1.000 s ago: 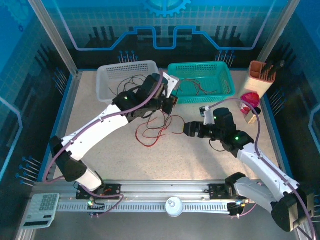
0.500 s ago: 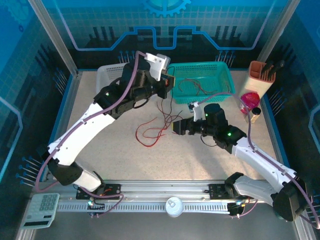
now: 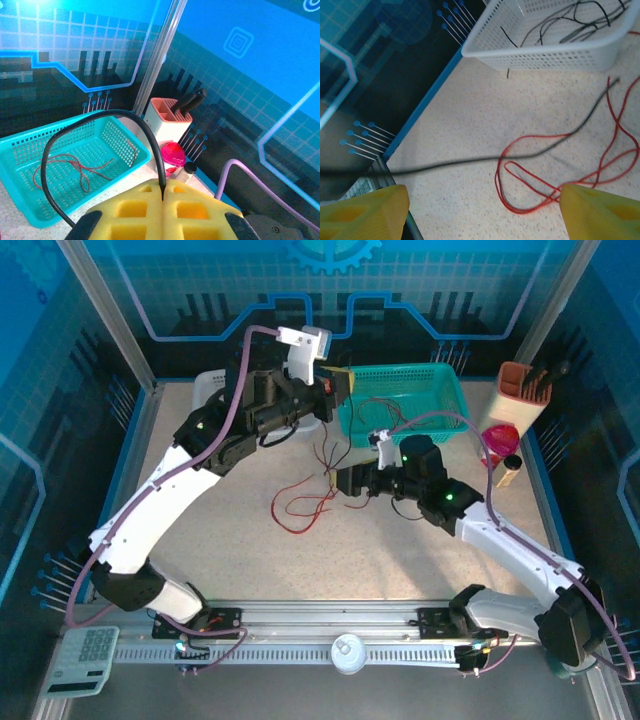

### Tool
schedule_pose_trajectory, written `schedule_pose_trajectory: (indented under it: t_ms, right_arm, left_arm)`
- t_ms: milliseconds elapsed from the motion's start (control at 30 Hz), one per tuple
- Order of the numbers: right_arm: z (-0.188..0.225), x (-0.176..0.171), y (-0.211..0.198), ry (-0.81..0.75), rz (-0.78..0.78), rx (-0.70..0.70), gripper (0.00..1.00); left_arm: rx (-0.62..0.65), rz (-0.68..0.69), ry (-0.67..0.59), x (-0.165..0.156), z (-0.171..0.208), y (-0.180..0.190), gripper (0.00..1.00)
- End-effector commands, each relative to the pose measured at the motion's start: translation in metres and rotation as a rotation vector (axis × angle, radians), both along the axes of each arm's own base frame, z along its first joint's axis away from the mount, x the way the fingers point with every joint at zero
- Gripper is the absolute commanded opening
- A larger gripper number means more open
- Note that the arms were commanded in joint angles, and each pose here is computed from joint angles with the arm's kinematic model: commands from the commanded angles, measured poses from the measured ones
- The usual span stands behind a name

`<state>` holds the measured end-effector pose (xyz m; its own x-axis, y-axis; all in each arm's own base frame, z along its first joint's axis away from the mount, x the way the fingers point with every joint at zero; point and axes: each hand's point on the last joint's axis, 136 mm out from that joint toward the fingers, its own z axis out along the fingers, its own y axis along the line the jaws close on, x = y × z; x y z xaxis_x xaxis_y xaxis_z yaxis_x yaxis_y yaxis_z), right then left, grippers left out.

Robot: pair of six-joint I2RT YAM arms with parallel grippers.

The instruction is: Untangle the cables

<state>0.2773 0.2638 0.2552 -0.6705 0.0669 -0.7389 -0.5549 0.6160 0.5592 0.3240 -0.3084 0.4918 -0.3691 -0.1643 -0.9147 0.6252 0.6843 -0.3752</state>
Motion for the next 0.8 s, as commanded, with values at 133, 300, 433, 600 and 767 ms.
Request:
schedule_pose_trajectory:
  t_ms: [133, 300, 433, 600, 767]
  right_arm:
    - [0.028, 0.010, 0.011, -0.065, 0.000, 0.046, 0.80]
    - [0.027, 0.007, 0.006, -0.068, -0.008, 0.028, 0.80]
    - [0.020, 0.003, 0.002, -0.053, -0.012, 0.010, 0.80]
    - [0.014, -0.002, -0.005, -0.045, -0.021, -0.014, 0.80]
    - [0.009, -0.003, -0.011, -0.037, -0.038, -0.027, 0.80]
  left_arm:
    - [-0.029, 0.113, -0.109, 0.016, 0.038, 0.032, 0.00]
    - [-0.024, 0.246, -0.151, 0.046, 0.054, 0.075, 0.00]
    - [0.014, 0.368, -0.214, 0.072, 0.067, 0.110, 0.00]
    - [0.085, 0.523, -0.287, 0.106, 0.076, 0.151, 0.00]
    - [0.127, 0.624, -0.285, 0.145, 0.064, 0.186, 0.00]
